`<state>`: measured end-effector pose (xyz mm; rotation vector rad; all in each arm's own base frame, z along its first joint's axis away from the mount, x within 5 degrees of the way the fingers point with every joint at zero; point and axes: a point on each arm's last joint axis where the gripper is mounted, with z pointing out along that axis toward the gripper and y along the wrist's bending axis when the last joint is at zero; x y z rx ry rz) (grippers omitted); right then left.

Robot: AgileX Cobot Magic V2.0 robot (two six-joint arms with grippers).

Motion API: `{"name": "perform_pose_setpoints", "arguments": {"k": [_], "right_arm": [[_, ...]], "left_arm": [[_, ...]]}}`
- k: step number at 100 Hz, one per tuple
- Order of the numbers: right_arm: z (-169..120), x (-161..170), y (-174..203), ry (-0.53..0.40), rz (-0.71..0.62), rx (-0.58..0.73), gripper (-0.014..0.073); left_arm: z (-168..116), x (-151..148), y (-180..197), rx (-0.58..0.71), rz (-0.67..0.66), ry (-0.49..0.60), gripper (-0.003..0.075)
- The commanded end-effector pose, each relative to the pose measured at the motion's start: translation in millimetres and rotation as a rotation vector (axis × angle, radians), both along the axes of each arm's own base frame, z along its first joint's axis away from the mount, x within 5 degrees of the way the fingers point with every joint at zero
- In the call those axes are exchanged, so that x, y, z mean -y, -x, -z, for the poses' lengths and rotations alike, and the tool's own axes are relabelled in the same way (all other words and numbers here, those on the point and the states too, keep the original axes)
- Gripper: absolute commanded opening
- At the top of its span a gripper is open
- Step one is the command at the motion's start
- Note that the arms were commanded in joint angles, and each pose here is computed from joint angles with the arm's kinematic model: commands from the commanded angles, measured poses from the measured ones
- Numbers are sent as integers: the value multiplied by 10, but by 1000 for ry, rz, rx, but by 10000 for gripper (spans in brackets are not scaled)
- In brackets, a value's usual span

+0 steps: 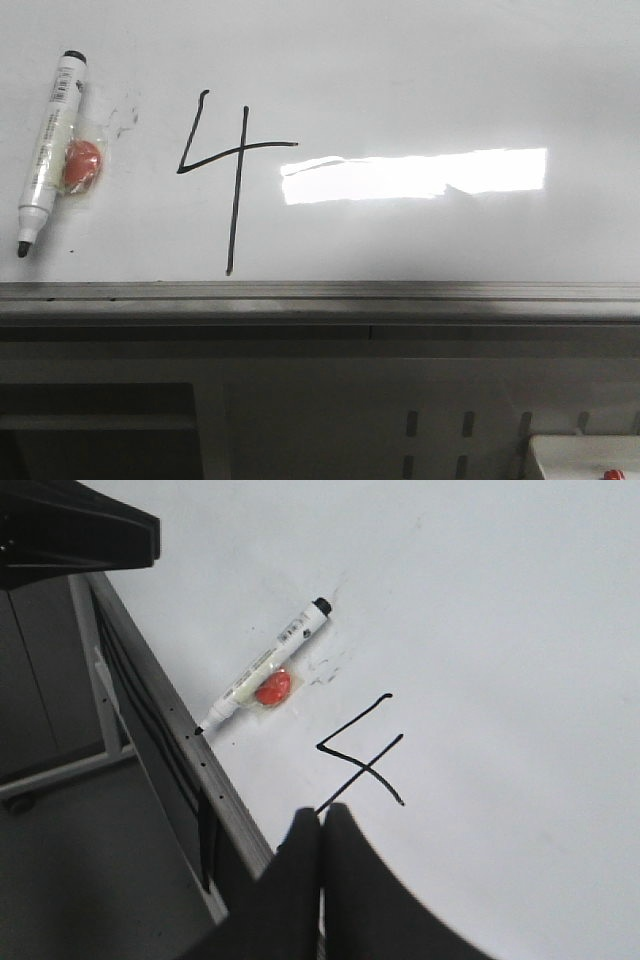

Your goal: Write number 4 on whiteboard

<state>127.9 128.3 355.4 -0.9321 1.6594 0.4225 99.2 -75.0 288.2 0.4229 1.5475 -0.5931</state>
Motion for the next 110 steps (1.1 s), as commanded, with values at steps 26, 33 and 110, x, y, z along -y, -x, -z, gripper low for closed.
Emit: {"name": "perform_pose_setpoints", "arguments": {"k": [26,33,110], "right_arm": [[453,526,507,-145,40,143,-64],[534,577,561,-150,40,149,-64],[585,627,615,-161,39,160,-64]], "left_arm": [[-57,-208,280,-29,4,-25,-20],[-77,-216,293,-23,5,2,-20],[-85,-268,328,-1,-19,9,-20]]}}
